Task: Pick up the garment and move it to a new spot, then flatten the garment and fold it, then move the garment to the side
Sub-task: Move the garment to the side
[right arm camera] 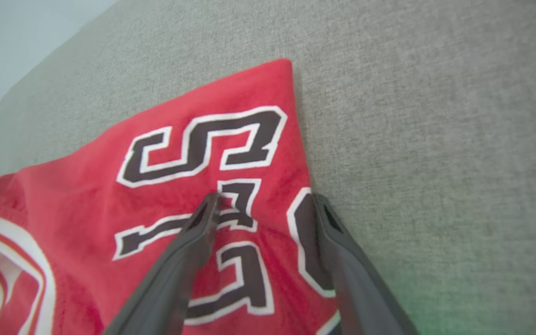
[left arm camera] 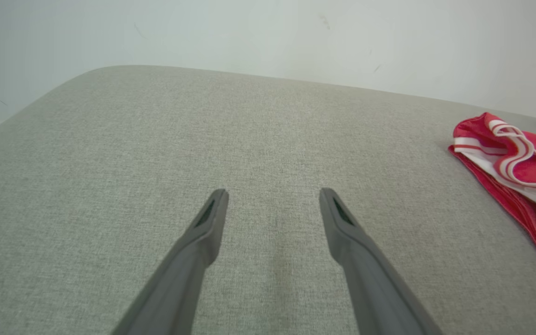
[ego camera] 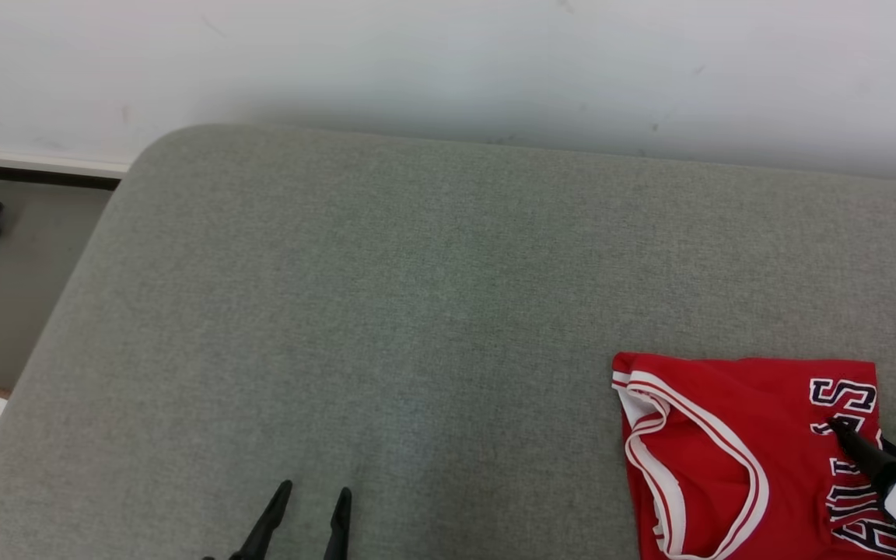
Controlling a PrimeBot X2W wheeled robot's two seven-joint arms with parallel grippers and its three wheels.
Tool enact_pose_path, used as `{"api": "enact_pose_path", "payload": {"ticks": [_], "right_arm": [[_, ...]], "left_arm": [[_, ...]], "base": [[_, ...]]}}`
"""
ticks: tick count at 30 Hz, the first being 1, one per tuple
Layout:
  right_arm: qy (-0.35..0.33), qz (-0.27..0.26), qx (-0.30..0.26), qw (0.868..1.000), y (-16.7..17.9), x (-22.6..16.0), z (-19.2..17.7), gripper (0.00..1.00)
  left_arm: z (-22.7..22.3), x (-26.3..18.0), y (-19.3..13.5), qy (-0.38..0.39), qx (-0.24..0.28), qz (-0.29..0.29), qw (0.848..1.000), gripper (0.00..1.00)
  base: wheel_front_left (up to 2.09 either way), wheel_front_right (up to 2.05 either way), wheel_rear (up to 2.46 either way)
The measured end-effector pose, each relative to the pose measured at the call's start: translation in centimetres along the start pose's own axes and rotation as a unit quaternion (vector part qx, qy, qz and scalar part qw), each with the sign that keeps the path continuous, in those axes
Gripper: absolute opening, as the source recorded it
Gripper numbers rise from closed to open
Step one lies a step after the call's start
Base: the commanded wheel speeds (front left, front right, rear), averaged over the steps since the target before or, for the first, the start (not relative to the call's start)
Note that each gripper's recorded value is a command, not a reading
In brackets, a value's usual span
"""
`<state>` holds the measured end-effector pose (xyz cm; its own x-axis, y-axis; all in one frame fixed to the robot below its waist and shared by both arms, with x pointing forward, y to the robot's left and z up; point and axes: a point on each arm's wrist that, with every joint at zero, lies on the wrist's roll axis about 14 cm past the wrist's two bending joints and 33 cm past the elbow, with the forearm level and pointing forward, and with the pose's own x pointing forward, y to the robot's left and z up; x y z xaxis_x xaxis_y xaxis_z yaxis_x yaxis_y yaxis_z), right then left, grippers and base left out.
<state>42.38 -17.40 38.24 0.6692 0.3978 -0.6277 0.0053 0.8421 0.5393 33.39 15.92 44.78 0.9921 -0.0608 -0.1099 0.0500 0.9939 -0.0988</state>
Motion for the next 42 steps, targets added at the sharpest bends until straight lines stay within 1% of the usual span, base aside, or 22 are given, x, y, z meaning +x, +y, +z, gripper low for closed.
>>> {"api": "enact_pose_path", "payload": {"ticks": [2, 3, 4, 5, 6, 9, 13, 18, 25, 28, 35, 38, 42], "right_arm": [[0.004, 0.011, 0.004, 1.000, 0.7, 0.4, -0.1, 1.00], [0.006, 0.018, 0.004, 1.000, 1.2, 0.6, -0.1, 0.87], [0.009, 0.027, 0.005, 1.000, 1.8, 0.7, -0.2, 0.47], [0.010, 0.036, 0.004, 0.999, 2.4, 0.8, -0.2, 0.20], [0.012, 0.044, 0.005, 0.999, 2.9, 0.9, -0.3, 0.00], [0.018, 0.065, 0.003, 0.998, 4.2, 0.9, -0.5, 0.00], [0.005, 0.071, -0.008, 0.997, 4.4, 0.2, 0.4, 0.00], [-0.038, 0.073, -0.034, 0.996, 4.5, -1.3, 2.9, 0.00], [-0.097, 0.063, -0.067, 0.991, 4.0, -4.6, 6.4, 0.00], [-0.118, 0.043, -0.091, 0.988, 3.1, -6.2, 7.6, 0.00], [-0.158, -0.014, -0.106, 0.982, -0.2, -8.8, 9.6, 0.00], [-0.170, -0.029, -0.114, 0.978, -1.1, -8.5, 10.7, 0.00], [-0.195, -0.047, -0.128, 0.971, -1.9, -8.1, 13.6, 0.00]], "left_arm": [[0.0, 0.0, 0.1, 0.000, 0.000, 0.003, 1.000, 1.00], [0.0, 0.0, 0.1, 0.000, 0.000, 0.003, 1.000, 1.00], [0.1, 0.0, 0.2, -0.001, 0.001, 0.005, 1.000, 1.00], [0.1, 0.0, 0.1, -0.001, 0.000, 0.005, 1.000, 1.00], [0.1, 0.0, 0.1, -0.002, 0.000, 0.005, 1.000, 1.00], [0.3, 0.0, 0.0, -0.005, -0.003, 0.006, 1.000, 1.00], [0.4, 0.2, -0.2, -0.008, -0.009, 0.006, 1.000, 1.00], [0.4, 0.7, -1.5, -0.007, -0.016, -0.011, 1.000, 1.00], [0.8, 2.1, -4.0, -0.014, -0.026, -0.051, 0.998, 1.00], [0.9, 2.9, -5.7, -0.014, -0.030, -0.078, 0.996, 1.00], [1.4, 5.3, -9.8, -0.023, -0.032, -0.146, 0.988, 1.00], [1.1, 6.1, -10.3, -0.020, -0.030, -0.155, 0.987, 1.00], [0.1, 6.8, -9.6, -0.008, -0.024, -0.151, 0.988, 1.00]], "base": [[0.00, 0.00, 0.00], [0.00, 0.00, 0.00], [0.00, 0.00, 0.00], [0.00, 0.00, 0.00], [0.00, 0.00, 0.00], [0.00, 0.00, 0.00], [0.00, 0.00, 0.00], [0.00, 0.00, 0.00], [0.00, 0.00, 0.00], [0.00, 0.00, 0.00], [0.00, 0.00, 0.00], [0.00, 0.00, 0.00], [0.00, 0.00, 0.00]]}}
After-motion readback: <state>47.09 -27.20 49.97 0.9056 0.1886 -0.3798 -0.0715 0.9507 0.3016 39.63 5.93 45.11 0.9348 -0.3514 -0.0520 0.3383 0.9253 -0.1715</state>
